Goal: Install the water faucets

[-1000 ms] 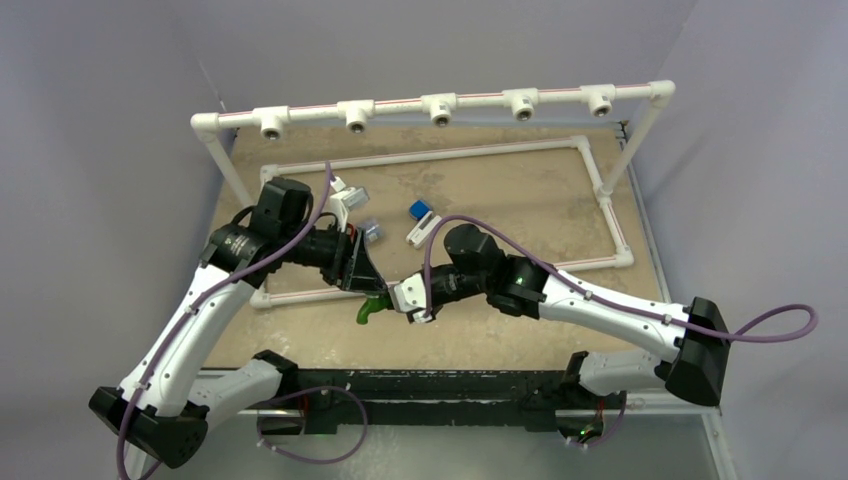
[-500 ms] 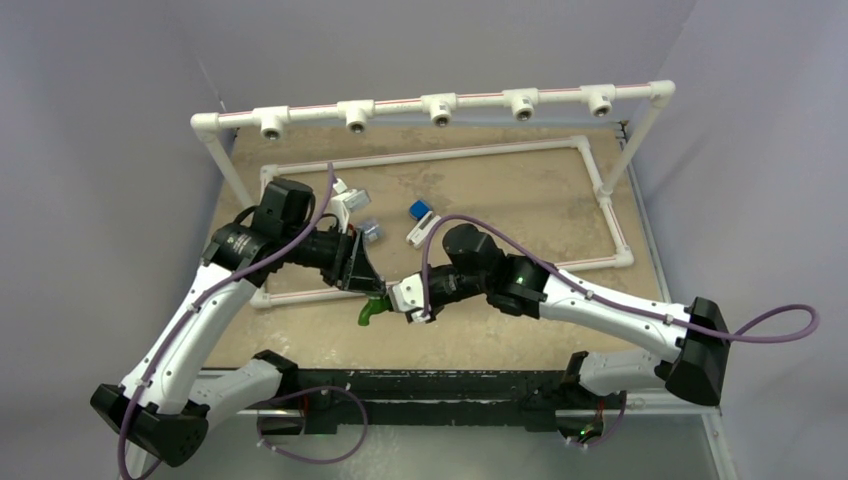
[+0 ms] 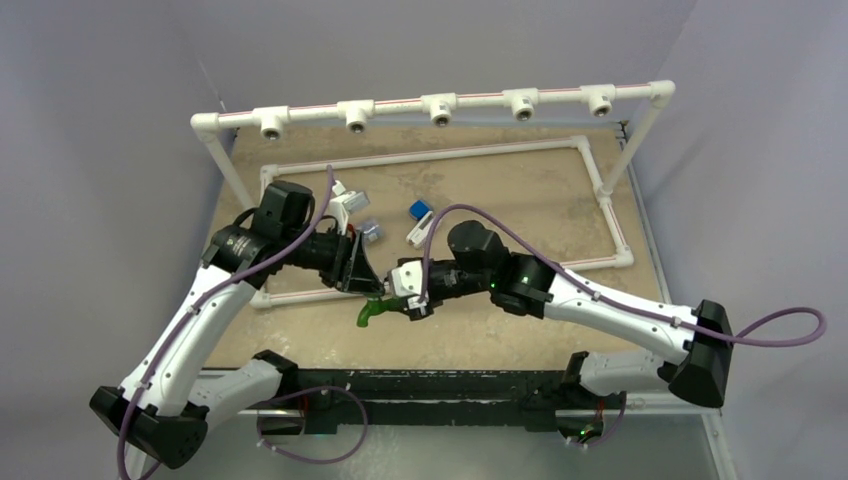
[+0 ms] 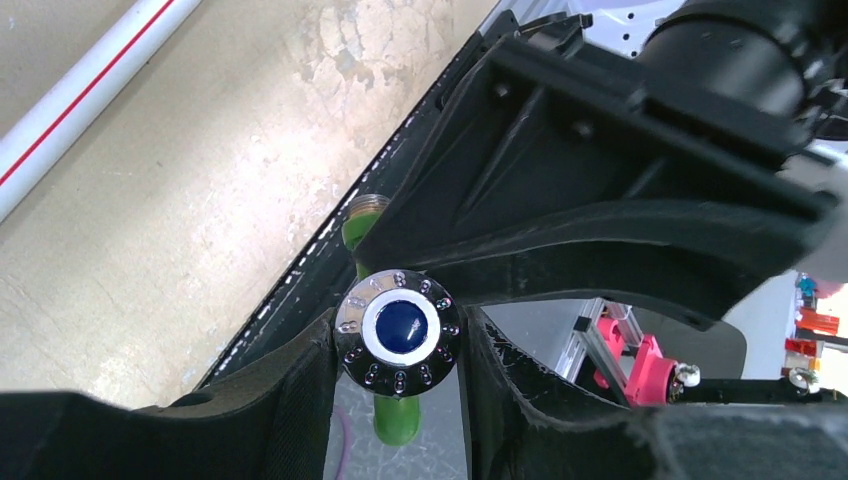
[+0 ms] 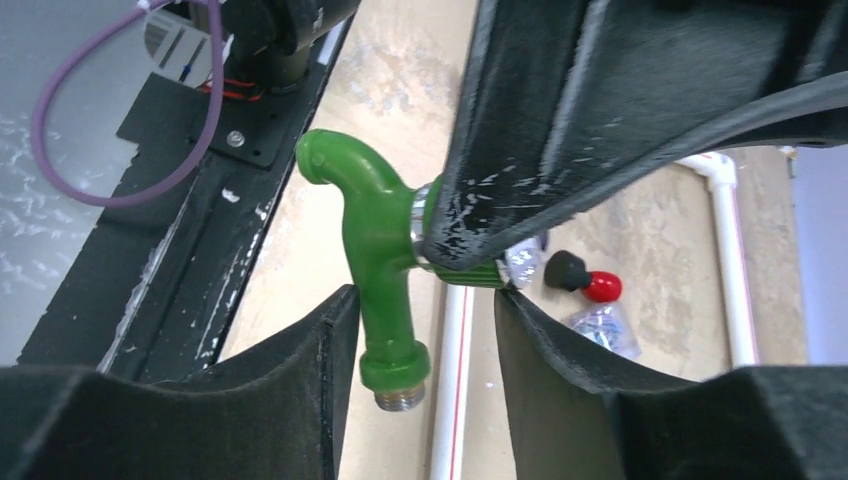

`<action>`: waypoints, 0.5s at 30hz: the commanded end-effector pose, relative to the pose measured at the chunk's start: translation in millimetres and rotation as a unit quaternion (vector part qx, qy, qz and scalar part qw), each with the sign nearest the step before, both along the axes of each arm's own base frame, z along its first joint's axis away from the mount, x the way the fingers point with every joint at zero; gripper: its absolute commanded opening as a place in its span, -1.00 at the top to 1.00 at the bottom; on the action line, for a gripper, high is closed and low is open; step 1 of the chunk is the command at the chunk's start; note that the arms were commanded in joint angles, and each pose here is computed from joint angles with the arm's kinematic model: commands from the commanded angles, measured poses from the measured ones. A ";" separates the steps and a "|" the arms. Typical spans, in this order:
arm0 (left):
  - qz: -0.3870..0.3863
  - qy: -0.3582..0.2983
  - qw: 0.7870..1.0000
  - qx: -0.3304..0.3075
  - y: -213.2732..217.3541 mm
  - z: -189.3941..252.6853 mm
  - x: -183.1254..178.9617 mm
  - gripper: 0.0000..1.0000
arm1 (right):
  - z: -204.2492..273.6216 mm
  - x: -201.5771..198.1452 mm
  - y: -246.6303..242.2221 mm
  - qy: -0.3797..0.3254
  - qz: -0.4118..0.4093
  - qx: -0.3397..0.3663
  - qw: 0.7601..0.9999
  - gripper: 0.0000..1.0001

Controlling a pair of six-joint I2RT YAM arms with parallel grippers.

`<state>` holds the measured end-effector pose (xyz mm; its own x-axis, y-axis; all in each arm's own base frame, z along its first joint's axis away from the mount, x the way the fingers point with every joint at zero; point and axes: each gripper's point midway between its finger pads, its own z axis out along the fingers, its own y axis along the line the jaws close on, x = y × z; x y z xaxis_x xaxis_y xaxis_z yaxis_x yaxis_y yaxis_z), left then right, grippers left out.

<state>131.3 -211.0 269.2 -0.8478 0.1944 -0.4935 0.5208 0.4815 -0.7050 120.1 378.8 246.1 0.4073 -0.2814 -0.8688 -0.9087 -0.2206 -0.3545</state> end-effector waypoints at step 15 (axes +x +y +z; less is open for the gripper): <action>0.184 -0.048 0.982 0.006 24.1 23.7 23.3 1.00 | 70.3 21.8 -46.2 0.103 -0.208 0.184 0.955 -0.19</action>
<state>138.0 -193.6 281.6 -0.8355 0.0327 -0.5486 0.4544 0.6024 -0.6562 127.9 336.7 279.1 0.2520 -0.1911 -0.9487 -0.9561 0.1021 -0.2745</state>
